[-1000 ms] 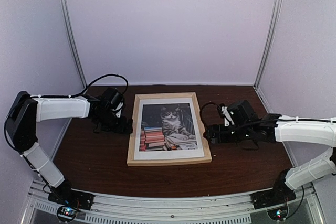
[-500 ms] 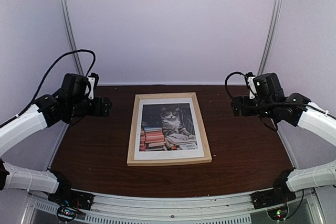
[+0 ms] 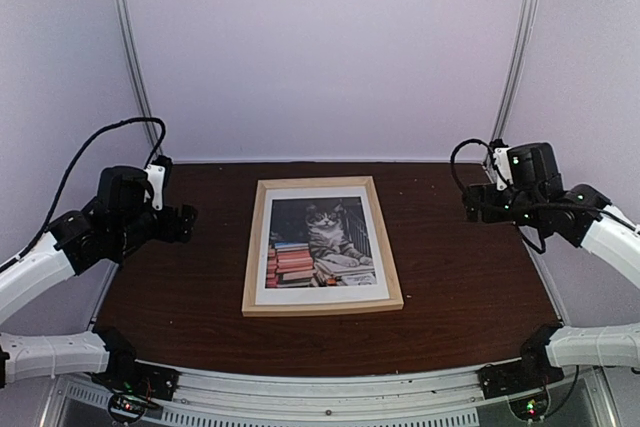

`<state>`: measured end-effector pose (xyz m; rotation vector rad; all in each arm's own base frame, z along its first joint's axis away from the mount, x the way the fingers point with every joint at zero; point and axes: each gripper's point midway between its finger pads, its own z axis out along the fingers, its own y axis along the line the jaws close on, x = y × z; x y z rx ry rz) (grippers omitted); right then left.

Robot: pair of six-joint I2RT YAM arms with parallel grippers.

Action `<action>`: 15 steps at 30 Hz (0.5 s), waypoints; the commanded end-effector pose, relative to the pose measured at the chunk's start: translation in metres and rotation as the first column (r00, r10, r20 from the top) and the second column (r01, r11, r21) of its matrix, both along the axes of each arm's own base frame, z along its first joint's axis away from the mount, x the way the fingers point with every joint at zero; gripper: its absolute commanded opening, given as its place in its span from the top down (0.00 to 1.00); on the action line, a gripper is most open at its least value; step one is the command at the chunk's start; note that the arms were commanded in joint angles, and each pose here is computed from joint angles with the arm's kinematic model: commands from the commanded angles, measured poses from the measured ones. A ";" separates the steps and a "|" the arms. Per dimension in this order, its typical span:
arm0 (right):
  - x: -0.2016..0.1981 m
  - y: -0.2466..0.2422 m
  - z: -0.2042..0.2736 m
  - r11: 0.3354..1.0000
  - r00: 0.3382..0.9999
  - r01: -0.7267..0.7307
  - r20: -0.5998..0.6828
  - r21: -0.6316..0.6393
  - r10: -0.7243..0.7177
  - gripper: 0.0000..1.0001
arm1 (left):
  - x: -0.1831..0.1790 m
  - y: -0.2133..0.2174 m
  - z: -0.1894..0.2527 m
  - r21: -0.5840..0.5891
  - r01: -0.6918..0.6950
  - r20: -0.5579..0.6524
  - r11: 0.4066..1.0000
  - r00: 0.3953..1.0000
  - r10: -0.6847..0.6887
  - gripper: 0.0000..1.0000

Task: Put the photo into the frame
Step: Reset both arms

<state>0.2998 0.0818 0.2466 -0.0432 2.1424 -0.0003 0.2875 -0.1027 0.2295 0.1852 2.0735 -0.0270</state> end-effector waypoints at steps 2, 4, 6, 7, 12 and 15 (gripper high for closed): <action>0.000 0.001 -0.006 1.000 1.000 -0.012 0.003 0.006 0.012 0.00 | 0.004 -0.004 0.016 -0.057 0.018 0.080 0.998 0.997 -0.013 0.02; 0.000 0.002 -0.005 1.000 1.000 -0.016 0.014 0.017 0.016 0.00 | 0.004 -0.004 0.017 -0.054 0.018 0.079 0.998 0.997 -0.014 0.02; 0.000 0.003 -0.004 1.000 1.000 -0.018 0.024 0.024 0.018 0.00 | 0.005 -0.005 0.016 -0.050 0.018 0.072 0.999 0.997 -0.015 0.02; 0.000 0.003 -0.004 1.000 1.000 -0.018 0.026 0.025 0.017 0.00 | 0.004 -0.005 0.015 -0.047 0.018 0.068 0.999 0.998 -0.015 0.02; -0.001 0.000 -0.007 1.000 1.000 -0.008 0.018 0.018 0.008 0.00 | 0.004 -0.004 0.014 -0.046 0.016 0.066 0.999 0.998 -0.013 0.02; -0.003 -0.001 -0.008 1.000 1.000 -0.004 0.018 0.018 0.003 0.00 | 0.004 -0.004 0.014 -0.049 0.019 0.066 0.999 0.998 -0.016 0.02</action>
